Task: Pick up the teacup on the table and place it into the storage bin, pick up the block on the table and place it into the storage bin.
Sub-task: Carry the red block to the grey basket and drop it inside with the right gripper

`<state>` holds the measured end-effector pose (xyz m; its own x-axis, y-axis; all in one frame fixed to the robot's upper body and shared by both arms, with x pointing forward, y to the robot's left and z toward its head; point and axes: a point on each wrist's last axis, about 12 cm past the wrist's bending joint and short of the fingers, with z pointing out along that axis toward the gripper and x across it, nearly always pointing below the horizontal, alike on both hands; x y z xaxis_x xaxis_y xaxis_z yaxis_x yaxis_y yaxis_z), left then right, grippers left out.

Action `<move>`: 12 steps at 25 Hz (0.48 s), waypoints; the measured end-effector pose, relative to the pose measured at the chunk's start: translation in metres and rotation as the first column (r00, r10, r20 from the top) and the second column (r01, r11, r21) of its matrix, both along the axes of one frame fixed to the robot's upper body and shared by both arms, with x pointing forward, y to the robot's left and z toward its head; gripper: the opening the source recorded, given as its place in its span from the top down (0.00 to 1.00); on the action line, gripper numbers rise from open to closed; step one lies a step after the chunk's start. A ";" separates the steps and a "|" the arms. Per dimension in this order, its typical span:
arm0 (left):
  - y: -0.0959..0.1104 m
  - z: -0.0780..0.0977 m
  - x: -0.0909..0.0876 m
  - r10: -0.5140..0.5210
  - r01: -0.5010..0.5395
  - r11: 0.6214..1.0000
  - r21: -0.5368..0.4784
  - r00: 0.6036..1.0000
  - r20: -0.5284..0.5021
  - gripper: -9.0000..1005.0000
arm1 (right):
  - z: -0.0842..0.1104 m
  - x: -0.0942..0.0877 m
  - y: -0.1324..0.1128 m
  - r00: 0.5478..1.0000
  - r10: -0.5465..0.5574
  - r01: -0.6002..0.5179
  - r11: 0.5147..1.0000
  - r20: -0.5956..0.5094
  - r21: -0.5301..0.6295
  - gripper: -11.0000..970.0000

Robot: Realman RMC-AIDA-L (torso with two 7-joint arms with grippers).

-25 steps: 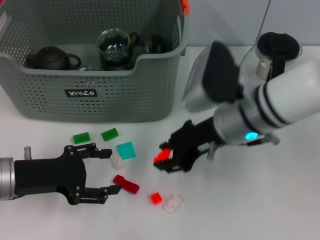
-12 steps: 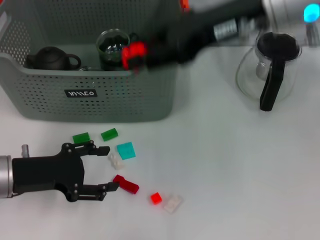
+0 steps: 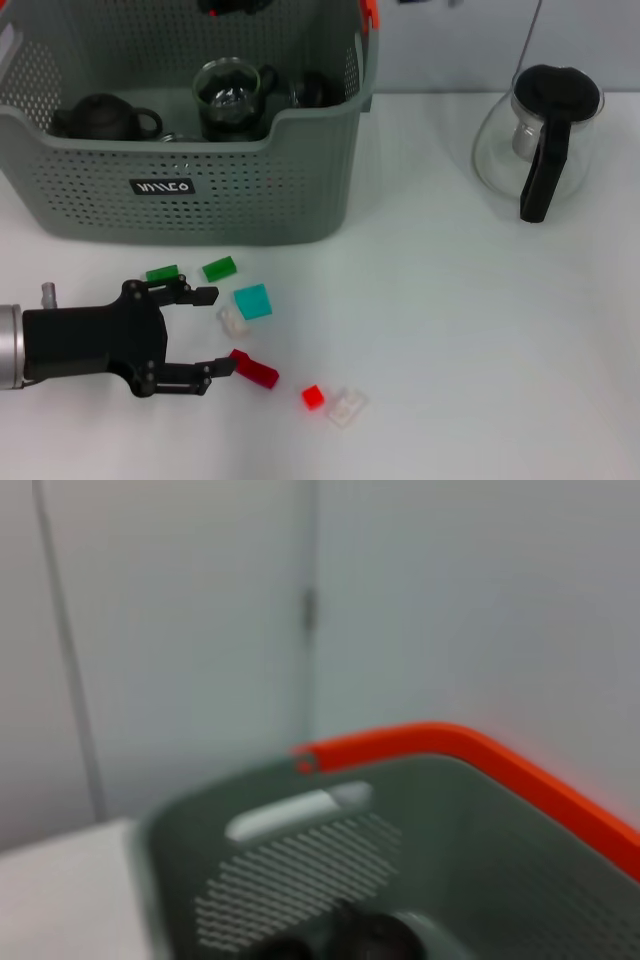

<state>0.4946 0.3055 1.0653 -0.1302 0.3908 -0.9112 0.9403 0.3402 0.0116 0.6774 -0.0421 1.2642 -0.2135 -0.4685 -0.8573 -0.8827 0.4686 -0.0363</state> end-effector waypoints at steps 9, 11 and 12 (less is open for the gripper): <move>0.001 0.001 0.001 0.005 -0.005 1.000 -0.001 1.000 -0.003 0.16 | -0.017 0.012 0.012 0.992 -0.083 0.089 0.994 0.091 -0.059 0.55; 0.001 0.001 0.002 0.007 -0.007 1.000 0.000 1.000 -0.005 0.16 | -0.016 0.013 0.008 0.991 -0.090 0.095 0.994 0.096 -0.049 0.48; 0.002 0.001 0.002 0.008 -0.008 1.000 0.001 1.000 -0.005 0.16 | -0.015 0.012 0.006 0.991 -0.089 0.093 0.995 0.101 -0.042 0.40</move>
